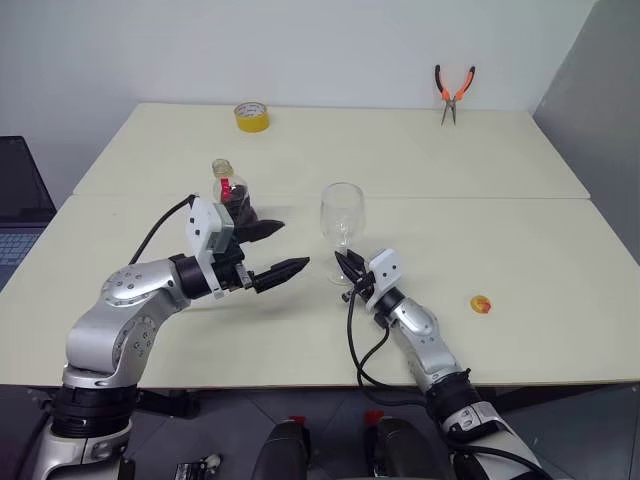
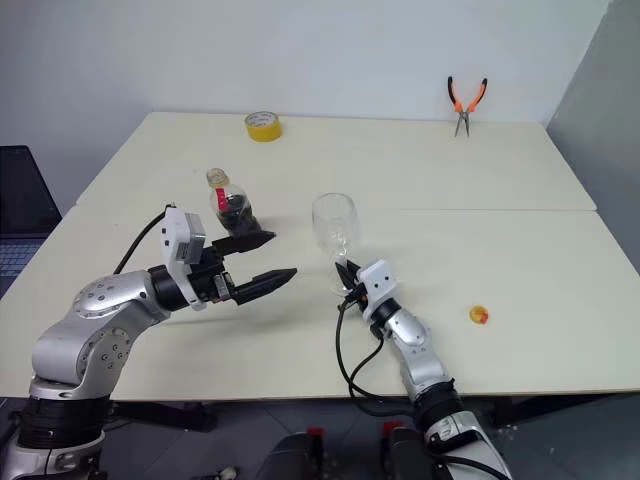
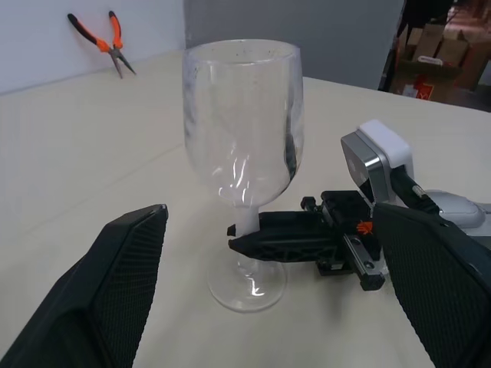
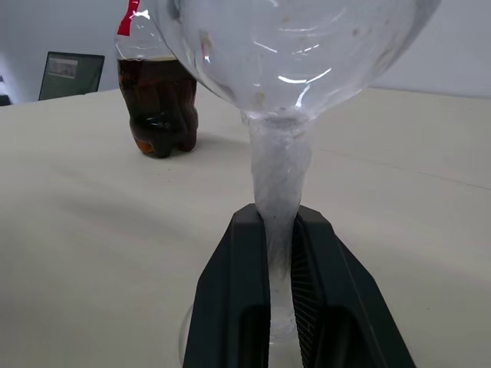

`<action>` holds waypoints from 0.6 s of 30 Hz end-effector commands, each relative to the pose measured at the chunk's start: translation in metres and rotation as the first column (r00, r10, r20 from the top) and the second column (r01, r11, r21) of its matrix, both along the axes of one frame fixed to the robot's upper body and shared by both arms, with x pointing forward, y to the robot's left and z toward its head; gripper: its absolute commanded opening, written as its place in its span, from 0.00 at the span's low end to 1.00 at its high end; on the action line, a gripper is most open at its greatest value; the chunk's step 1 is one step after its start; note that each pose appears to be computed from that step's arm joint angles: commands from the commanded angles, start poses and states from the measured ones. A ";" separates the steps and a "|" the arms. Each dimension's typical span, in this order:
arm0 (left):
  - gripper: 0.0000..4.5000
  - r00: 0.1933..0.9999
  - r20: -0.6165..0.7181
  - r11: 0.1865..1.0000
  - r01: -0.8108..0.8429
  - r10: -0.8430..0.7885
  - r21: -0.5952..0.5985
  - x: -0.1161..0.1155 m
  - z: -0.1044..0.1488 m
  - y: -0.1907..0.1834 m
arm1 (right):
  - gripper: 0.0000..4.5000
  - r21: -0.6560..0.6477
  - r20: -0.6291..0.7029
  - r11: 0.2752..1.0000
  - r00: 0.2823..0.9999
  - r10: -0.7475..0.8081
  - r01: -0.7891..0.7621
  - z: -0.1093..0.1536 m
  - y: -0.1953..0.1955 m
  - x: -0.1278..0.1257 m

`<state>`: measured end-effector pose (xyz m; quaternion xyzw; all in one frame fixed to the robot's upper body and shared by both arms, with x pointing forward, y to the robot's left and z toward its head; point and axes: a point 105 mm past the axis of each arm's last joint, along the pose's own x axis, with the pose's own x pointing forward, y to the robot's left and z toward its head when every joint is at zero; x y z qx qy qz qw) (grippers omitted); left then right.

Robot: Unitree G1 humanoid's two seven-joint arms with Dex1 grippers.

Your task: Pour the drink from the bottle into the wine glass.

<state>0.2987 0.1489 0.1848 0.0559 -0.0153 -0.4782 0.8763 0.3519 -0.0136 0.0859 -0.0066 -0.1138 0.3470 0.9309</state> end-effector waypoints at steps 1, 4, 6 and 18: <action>1.00 0.999 0.049 1.000 0.010 -0.009 -0.005 -0.001 0.009 -0.002 | 0.25 0.032 0.042 0.999 0.999 0.000 -0.001 0.010 -0.005 -0.001; 1.00 0.999 0.040 1.000 0.005 -0.004 -0.022 0.000 0.007 -0.001 | 0.48 0.033 0.040 0.999 0.999 0.004 -0.006 0.009 -0.008 -0.004; 1.00 0.999 0.036 1.000 0.003 -0.002 -0.024 0.000 0.005 0.000 | 0.65 0.026 0.043 1.000 0.999 0.009 -0.010 0.008 -0.008 -0.006; 1.00 0.998 0.015 0.997 -0.064 0.064 -0.040 0.004 -0.007 0.011 | 0.99 -0.010 0.006 1.000 1.000 -0.022 0.022 0.002 -0.032 -0.014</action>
